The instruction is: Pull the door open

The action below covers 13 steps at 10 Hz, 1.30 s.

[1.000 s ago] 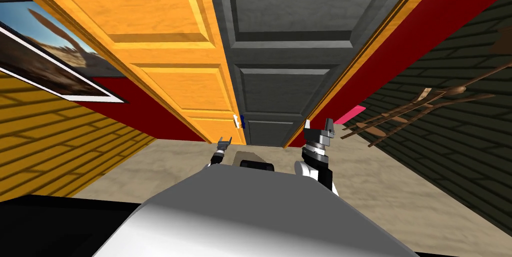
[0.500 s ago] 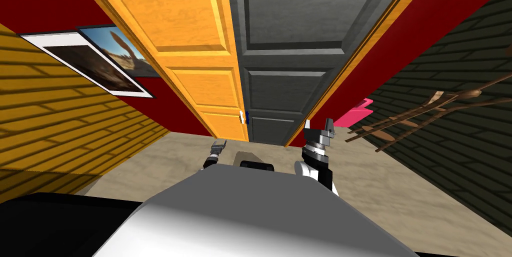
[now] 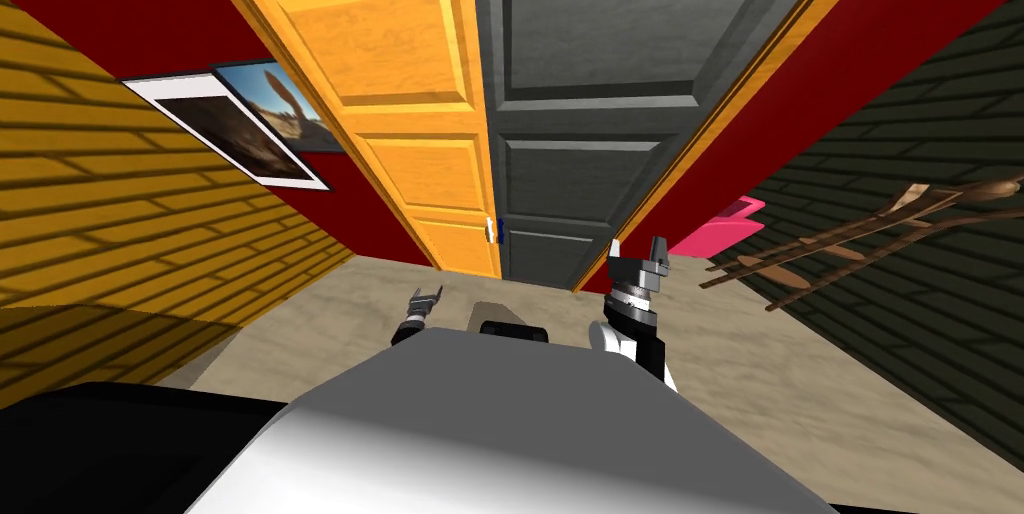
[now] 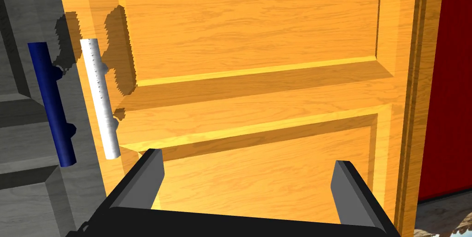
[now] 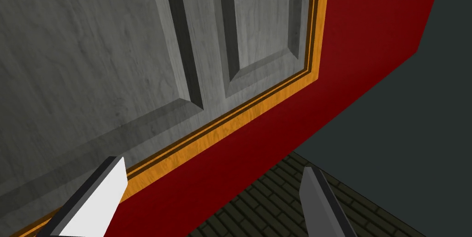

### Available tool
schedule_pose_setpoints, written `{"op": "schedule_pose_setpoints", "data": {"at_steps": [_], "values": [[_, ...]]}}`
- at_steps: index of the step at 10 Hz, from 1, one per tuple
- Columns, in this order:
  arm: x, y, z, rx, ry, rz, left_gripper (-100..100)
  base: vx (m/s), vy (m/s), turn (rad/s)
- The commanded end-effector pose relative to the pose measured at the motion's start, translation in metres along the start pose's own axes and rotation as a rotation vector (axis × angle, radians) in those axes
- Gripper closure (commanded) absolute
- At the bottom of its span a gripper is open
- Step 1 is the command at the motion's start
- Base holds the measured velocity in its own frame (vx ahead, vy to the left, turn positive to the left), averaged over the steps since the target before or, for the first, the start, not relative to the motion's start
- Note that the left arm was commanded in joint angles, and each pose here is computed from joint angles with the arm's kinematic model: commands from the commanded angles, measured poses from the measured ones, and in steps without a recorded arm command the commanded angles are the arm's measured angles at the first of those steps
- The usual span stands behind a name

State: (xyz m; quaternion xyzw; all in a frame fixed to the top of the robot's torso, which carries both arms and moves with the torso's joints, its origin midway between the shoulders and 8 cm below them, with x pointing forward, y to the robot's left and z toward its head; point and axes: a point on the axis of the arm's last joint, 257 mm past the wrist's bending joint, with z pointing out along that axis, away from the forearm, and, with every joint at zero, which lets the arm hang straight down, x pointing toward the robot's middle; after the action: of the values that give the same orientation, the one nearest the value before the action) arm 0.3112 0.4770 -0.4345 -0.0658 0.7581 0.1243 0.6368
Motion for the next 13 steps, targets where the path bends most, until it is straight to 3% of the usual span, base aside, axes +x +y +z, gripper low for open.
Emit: {"op": "schedule_pose_setpoints", "data": {"at_steps": [1, 3, 5, 9, 13], "values": [[0.008, 0.017, -0.0065, -0.030, 0.021, 0.014, -100, -0.107, 0.018, 0.094], [0.013, 0.035, -0.0106, -0.061, 0.039, 0.024, -100, -0.068, 0.012, 0.068], [0.013, 0.037, -0.0037, -0.072, 0.038, 0.020, -100, 0.047, 0.006, 0.009], [0.002, 0.008, 0.0178, -0.039, 0.007, -0.006, -100, 0.177, 0.000, -0.080], [-0.018, -0.041, 0.0450, 0.023, -0.045, -0.042, -100, 0.188, -0.005, -0.110]]}}
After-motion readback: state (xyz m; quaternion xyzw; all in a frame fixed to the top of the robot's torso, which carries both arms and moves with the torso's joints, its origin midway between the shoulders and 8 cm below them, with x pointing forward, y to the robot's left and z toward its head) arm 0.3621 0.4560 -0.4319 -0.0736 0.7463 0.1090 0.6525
